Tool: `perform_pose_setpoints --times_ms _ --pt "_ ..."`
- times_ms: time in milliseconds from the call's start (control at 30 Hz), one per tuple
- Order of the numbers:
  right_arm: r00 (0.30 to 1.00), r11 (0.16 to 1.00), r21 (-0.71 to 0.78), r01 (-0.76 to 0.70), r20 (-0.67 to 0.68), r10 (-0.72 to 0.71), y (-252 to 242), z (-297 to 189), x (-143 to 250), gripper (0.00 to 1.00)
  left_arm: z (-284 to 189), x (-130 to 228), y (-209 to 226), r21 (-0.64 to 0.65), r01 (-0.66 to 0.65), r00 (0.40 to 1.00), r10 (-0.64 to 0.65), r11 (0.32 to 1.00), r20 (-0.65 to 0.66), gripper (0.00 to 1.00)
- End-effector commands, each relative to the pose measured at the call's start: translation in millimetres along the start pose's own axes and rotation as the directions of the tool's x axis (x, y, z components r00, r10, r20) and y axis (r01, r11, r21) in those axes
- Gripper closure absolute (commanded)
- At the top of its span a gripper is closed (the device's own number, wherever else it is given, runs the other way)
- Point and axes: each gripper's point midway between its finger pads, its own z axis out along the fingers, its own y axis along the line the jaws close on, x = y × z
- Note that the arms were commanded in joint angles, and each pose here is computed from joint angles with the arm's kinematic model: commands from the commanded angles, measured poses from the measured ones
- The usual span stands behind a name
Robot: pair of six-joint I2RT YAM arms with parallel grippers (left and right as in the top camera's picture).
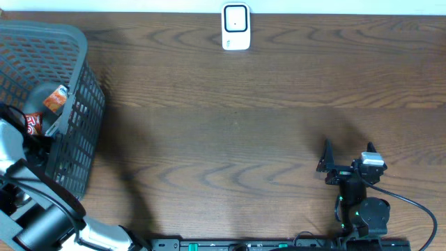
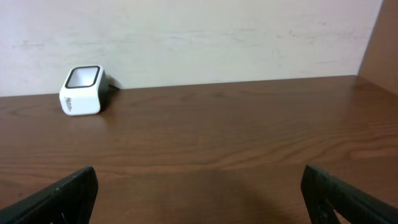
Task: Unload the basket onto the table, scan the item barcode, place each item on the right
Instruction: 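Lift the bottle out and set it upright on the table center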
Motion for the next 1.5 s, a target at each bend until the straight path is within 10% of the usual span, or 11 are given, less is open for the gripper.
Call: perform_pose_setpoints --times_ms 0,333,600,800,1167,1467 --pt "1.0 1.0 0.009 0.008 0.003 -0.008 -2.1 -0.3 -0.3 0.01 -72.2 -18.4 -19.4 0.168 -0.001 0.991 -0.021 0.986 0.129 0.42" --pt "1.0 1.0 0.009 0.008 0.002 -0.008 -2.1 -0.3 -0.2 0.01 -252.7 12.7 -14.8 0.54 -0.145 0.916 -0.095 0.829 0.391 0.41" --pt "1.0 1.0 0.009 0.008 0.003 -0.008 -2.1 -0.3 -0.3 0.01 -359.9 145.2 -36.4 0.761 -0.516 0.849 0.114 0.393 0.516 0.37" --pt "1.0 1.0 0.009 0.008 0.002 -0.008 -2.1 -0.3 -0.2 0.01 -367.3 238.6 -57.8 0.699 -0.704 0.684 0.386 0.127 0.619 0.36" --pt "1.0 0.999 -0.032 0.011 0.0 -0.011 8.2 -0.7 0.5 0.01 -213.2 346.4 -139.1 0.256 -0.954 0.279 0.784 0.159 0.554 0.36" --pt "1.0 0.997 -0.073 0.013 -0.002 -0.014 18.1 -1.6 1.3 0.01 -89.3 374.2 -175.8 0.146 -0.814 0.576 0.746 0.563 0.334 0.36"
